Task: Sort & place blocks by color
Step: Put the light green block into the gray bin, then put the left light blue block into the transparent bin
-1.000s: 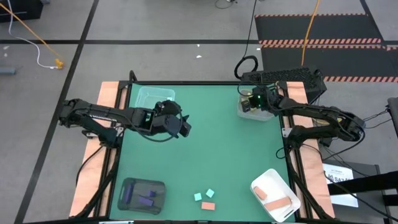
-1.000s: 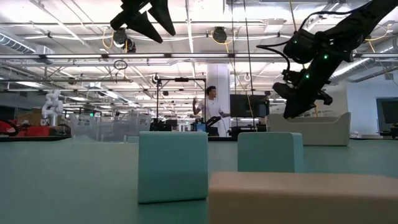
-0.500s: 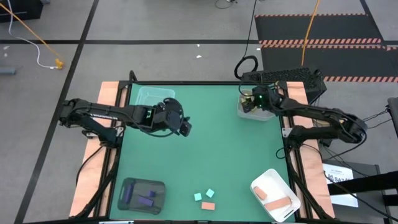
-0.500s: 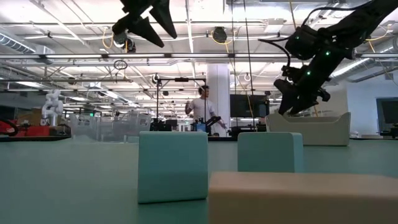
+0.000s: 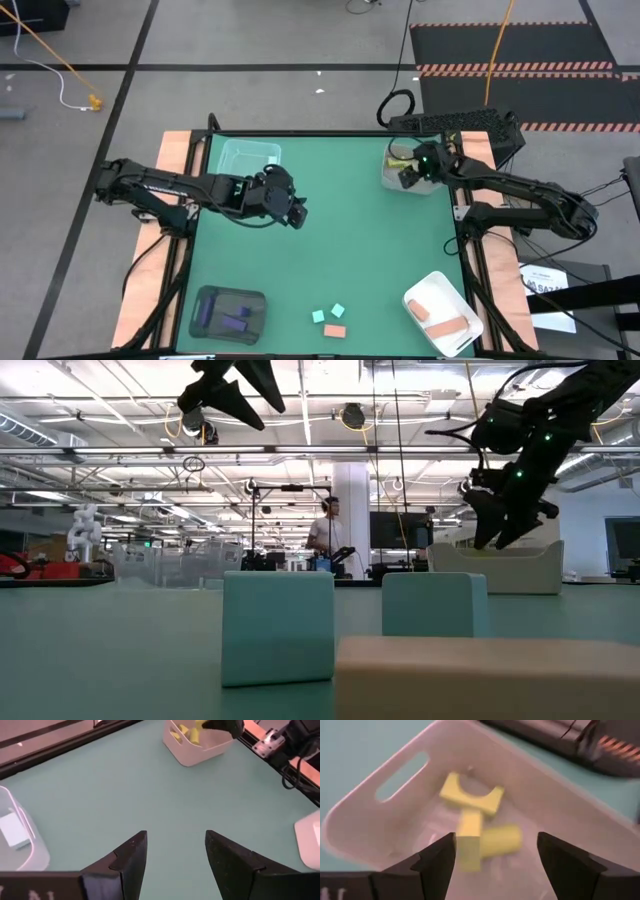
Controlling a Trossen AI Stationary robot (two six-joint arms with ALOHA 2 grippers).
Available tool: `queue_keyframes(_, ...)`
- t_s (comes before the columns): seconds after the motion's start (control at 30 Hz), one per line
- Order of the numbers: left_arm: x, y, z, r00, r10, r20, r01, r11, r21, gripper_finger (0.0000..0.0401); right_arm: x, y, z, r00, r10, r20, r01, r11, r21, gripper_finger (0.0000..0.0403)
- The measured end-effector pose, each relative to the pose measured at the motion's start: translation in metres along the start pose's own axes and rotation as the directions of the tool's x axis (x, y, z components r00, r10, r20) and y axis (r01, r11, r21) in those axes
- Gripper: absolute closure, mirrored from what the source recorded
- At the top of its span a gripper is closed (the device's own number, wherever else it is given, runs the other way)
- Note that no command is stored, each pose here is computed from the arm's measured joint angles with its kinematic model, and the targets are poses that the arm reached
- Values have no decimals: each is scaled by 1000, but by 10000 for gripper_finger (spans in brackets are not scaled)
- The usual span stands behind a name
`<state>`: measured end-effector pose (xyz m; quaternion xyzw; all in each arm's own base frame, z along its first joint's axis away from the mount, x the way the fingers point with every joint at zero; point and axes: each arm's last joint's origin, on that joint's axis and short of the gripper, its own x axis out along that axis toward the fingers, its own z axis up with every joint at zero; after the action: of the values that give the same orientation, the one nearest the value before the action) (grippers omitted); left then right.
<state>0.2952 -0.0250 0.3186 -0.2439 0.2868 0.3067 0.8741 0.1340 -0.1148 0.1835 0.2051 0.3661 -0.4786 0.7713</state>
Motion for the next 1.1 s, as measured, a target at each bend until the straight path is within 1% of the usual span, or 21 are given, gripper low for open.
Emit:
queue_keyframes(0.07,-1,-2,-2,1000,-7,-2,7,1000,4,199,0,1,-2,999,40,-34,-39,999,28,133)
queue_keyframes(0.1,-2,-3,-3,1000,-10,-3,10,1000,2,199,-1,1,-3,997,64,-45,-62,996,61,133)
queue_keyframes(0.17,-3,-4,-4,1000,-16,-6,16,1000,-8,199,-2,2,-3,995,90,-52,-81,984,161,133)
queue_keyframes(0.23,-5,-6,-7,1000,-25,-9,25,1000,-17,199,-3,2,-3,993,103,-50,-87,960,265,133)
queue_keyframes(0.3,-7,-9,-9,999,-36,-12,35,999,-22,199,-4,2,-3,993,112,-42,-93,943,319,133)
queue_keyframes(0.37,-9,-12,-13,999,-49,-17,48,998,-28,199,-5,2,-2,992,122,-37,-104,939,328,133)
queue_keyframes(0.47,-15,-19,-20,997,-78,-26,77,996,-36,199,-8,3,-2,981,192,-37,-169,926,336,133)
queue_keyframes(0.53,-15,-28,-26,994,-110,-27,109,994,-22,199,-11,5,0,969,248,-20,-227,914,337,133)
queue_keyframes(0.63,-15,-44,-39,985,-170,-26,171,985,19,199,-18,10,6,934,354,49,-350,882,316,133)
queue_keyframes(0.67,-14,-50,-42,980,-197,-18,198,980,23,199,-21,13,9,914,397,82,-403,864,301,133)
queue_keyframes(0.73,-10,-64,-50,969,-246,-6,246,969,35,199,-30,21,15,849,504,156,-528,809,258,133)
queue_keyframes(0.8,-4,-78,-59,954,-300,15,299,953,44,199,-40,30,21,769,601,218,-638,744,198,133)
queue_keyframes(0.87,2,-93,-67,932,-359,45,356,933,60,199,-50,40,24,683,681,265,-725,676,131,133)
queue_keyframes(0.93,8,-106,-76,908,-412,71,406,910,83,199,-59,50,24,605,747,276,-787,613,69,133)
queue_keyframes(1.03,17,-124,-92,873,-478,102,470,878,94,199,-71,65,17,516,823,237,-848,530,4,133)
queue_keyframes(1.1,23,-135,-103,845,-522,114,513,852,100,199,-79,74,10,464,864,196,-879,476,-16,133)
